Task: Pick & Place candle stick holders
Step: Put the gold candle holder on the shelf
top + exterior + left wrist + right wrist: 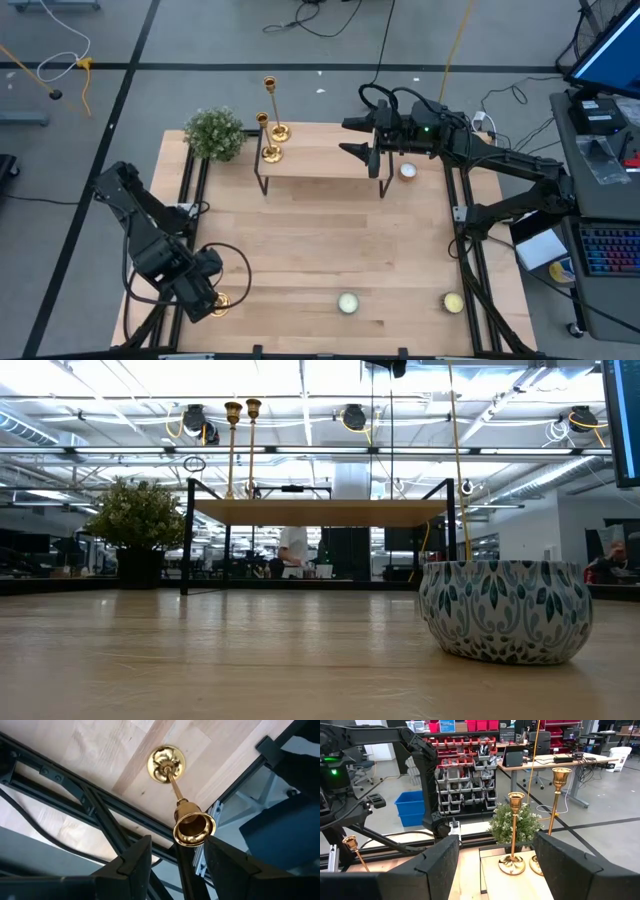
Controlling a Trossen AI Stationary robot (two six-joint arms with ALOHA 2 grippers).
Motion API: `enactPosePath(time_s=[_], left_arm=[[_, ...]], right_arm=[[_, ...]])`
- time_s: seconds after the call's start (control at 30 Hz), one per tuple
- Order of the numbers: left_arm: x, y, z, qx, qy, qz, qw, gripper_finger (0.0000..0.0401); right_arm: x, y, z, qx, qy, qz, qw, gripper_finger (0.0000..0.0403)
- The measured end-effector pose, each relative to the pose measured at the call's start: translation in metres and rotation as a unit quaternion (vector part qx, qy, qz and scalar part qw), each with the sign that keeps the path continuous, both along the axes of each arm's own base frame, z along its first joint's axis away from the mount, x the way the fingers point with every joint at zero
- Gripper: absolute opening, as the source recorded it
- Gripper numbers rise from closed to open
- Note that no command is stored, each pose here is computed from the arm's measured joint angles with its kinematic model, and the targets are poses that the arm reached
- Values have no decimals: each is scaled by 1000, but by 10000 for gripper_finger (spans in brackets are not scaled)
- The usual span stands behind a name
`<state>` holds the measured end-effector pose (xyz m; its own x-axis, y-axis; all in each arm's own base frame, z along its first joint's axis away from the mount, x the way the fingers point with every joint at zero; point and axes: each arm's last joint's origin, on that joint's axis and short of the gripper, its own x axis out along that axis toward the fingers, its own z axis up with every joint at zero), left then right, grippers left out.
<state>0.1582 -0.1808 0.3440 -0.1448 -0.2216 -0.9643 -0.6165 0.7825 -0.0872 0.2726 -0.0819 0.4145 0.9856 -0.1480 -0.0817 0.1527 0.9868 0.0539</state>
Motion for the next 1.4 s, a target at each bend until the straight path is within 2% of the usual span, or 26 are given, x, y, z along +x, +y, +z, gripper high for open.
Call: enactPosePath(time_s=[0.37, 0.67, 1.4], left_arm=[[0, 0, -1, 7, -4, 8, 1000, 182], [-3, -2, -19, 14, 35, 11, 999, 182], [-1, -3, -20, 18, 16, 11, 1000, 182]], right_arm=[[0, 0, 0, 0, 0, 0, 1000, 249], [0, 0, 0, 0, 0, 0, 1000, 249], [0, 0, 1, -1, -3, 0, 1000, 249]])
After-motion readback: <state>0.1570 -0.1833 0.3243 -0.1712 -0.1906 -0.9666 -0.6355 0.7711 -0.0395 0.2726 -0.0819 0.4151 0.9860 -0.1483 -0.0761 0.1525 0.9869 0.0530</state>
